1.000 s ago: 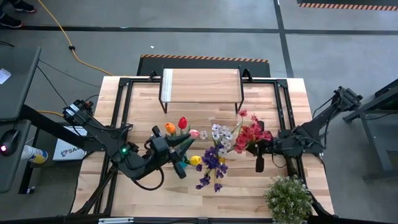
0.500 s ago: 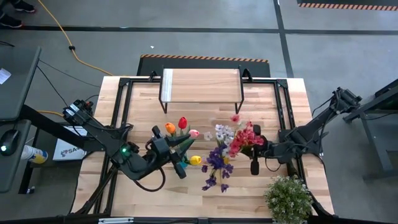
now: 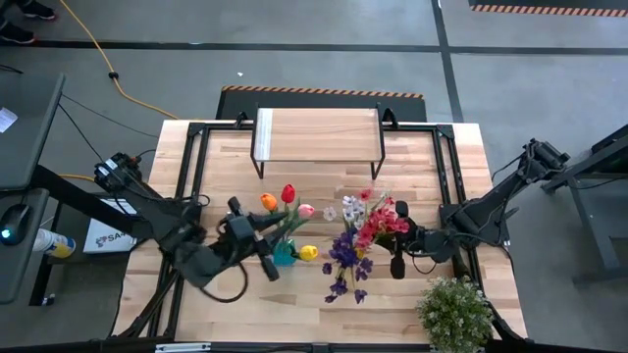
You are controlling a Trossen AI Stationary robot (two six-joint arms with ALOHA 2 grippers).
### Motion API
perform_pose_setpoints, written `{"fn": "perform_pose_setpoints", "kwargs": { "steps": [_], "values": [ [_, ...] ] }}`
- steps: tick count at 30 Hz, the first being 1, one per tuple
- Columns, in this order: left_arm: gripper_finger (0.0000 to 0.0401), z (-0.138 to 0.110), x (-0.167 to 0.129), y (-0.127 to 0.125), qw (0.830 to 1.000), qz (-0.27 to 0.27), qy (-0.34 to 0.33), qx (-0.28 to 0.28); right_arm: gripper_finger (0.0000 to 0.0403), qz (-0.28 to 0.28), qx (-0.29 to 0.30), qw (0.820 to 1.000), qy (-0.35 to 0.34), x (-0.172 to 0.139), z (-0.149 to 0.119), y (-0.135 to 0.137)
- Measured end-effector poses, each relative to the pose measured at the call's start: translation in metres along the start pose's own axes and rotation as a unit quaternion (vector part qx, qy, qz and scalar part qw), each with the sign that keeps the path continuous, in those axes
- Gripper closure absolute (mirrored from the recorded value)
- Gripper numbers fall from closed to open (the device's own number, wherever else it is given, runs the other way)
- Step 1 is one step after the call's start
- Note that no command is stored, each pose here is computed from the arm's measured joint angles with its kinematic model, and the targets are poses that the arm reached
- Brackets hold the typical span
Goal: Pick and place flowers into a vace then onto a shelf
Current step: Put the red flowers into the yellow vase
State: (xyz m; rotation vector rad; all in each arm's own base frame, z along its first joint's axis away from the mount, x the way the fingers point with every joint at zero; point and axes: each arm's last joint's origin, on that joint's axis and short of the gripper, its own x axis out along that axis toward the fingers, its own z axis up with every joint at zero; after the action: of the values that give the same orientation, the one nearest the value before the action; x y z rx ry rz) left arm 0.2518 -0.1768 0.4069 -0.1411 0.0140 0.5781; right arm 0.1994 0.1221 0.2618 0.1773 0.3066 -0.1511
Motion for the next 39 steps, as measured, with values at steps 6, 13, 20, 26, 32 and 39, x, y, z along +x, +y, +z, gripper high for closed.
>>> {"fn": "perform_pose_setpoints", "kwargs": {
  "steps": [6,13,20,26,32,39],
  "values": [
    [0.0272,0.0,-0.021,0.009,1.0,-0.012,0.014,-0.007,0.0384,0.002,-0.002,1.0,0.004,0.001,-0.001,0.0],
    [0.0272,-0.008,-0.034,0.02,0.999,-0.013,0.035,0.007,0.0344,0.001,-0.002,1.0,0.008,0.002,-0.001,-0.001],
    [0.0272,-0.021,-0.034,0.028,0.996,-0.02,0.077,0.039,0.0305,0.001,0.027,0.999,0.034,0.006,-0.003,-0.008],
    [0.0272,-0.028,-0.035,0.032,0.991,-0.039,0.121,0.047,0.0279,0.02,0.028,0.998,0.05,0.007,-0.004,-0.008],
    [0.0272,-0.032,-0.036,0.034,0.986,-0.051,0.151,0.046,0.0272,0.046,0.015,0.995,0.087,0.006,-0.009,-0.008],
    [0.0272,-0.036,-0.037,0.039,0.984,-0.042,0.171,0.03,0.0272,0.066,0.008,0.991,0.114,0.005,-0.012,-0.008]
  ]
}}
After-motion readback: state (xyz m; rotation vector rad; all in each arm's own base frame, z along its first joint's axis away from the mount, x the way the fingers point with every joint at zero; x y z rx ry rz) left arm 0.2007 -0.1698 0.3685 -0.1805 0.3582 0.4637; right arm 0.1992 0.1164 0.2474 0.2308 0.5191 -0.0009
